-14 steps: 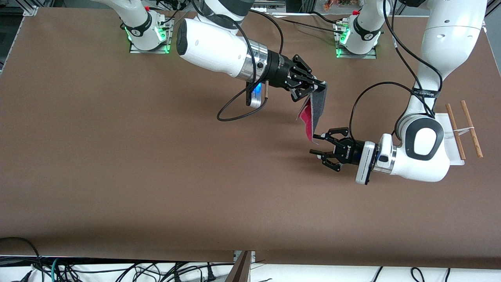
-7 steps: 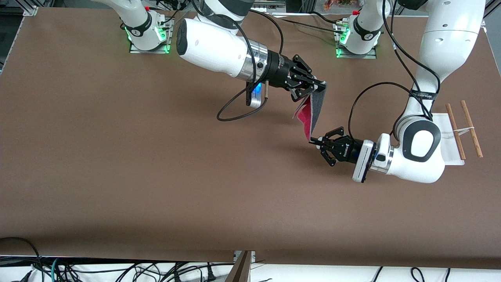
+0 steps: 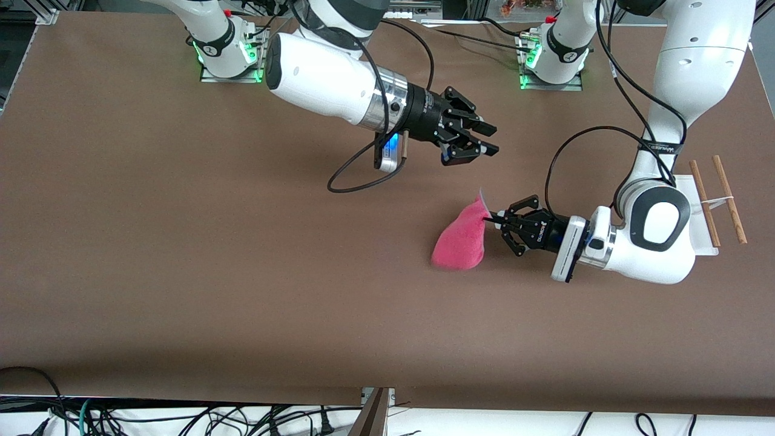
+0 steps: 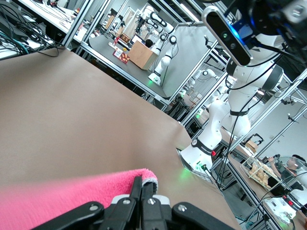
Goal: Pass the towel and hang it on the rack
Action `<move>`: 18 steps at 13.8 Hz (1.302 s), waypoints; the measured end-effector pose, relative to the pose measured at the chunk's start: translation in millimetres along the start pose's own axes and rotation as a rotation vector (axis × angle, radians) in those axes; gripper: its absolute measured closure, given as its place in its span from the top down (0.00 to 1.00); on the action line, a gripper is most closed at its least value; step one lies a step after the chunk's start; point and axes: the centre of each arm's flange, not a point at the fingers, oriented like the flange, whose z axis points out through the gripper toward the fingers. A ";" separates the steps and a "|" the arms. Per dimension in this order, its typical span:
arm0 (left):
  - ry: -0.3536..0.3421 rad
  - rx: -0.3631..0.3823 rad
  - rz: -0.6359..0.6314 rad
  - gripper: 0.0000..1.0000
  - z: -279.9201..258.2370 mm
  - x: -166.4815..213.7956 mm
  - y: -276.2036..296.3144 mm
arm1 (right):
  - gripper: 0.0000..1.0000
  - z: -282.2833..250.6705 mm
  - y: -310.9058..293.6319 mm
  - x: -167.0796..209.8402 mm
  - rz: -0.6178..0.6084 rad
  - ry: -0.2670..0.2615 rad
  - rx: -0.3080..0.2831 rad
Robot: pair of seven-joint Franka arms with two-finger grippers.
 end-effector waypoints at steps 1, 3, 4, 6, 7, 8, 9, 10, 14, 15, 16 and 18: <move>-0.003 0.007 0.001 0.02 -5.5 0.0 0.3 | 0.64 -6.2 -6.4 4.2 0.004 0.006 -0.008; -0.048 0.022 0.004 0.02 -21.9 0.4 3.5 | 0.87 -30.3 -26.5 14.1 -0.025 0.030 -0.035; -0.093 0.026 -0.002 0.02 -33.7 2.7 8.3 | 0.96 -47.0 -38.2 20.3 -0.053 0.048 -0.052; -0.213 0.047 -0.031 0.02 -66.0 10.9 23.6 | 1.00 -88.8 -62.8 39.7 -0.109 0.087 -0.093; -0.275 0.064 -0.050 0.02 -85.1 14.4 33.2 | 1.00 -110.7 -73.5 52.2 -0.152 0.106 -0.126; -0.331 0.081 -0.072 0.02 -103.7 15.5 42.6 | 1.00 -131.9 -80.8 63.7 -0.207 0.126 -0.167; -0.383 0.102 -0.098 0.02 -123.5 13.6 50.8 | 1.00 -153.5 -86.3 75.7 -0.269 0.149 -0.211; -0.428 0.127 -0.126 0.02 -145.4 8.1 57.9 | 1.00 -174.6 -89.4 85.8 -0.332 0.173 -0.249; -0.604 0.311 -0.267 0.02 -265.5 -32.7 95.7 | 1.00 -269.1 -81.7 120.8 -0.594 0.258 -0.429; -0.633 0.364 -0.299 0.02 -296.1 -41.7 109.0 | 1.00 -296.8 -78.3 132.2 -0.665 0.293 -0.486; -0.651 0.409 -0.334 0.02 -323.6 -51.8 122.4 | 1.00 -322.6 -75.3 143.2 -0.738 0.326 -0.538; -0.677 0.479 -0.415 0.02 -370.3 -78.5 147.0 | 1.00 -364.3 -68.4 164.4 -0.894 0.408 -0.646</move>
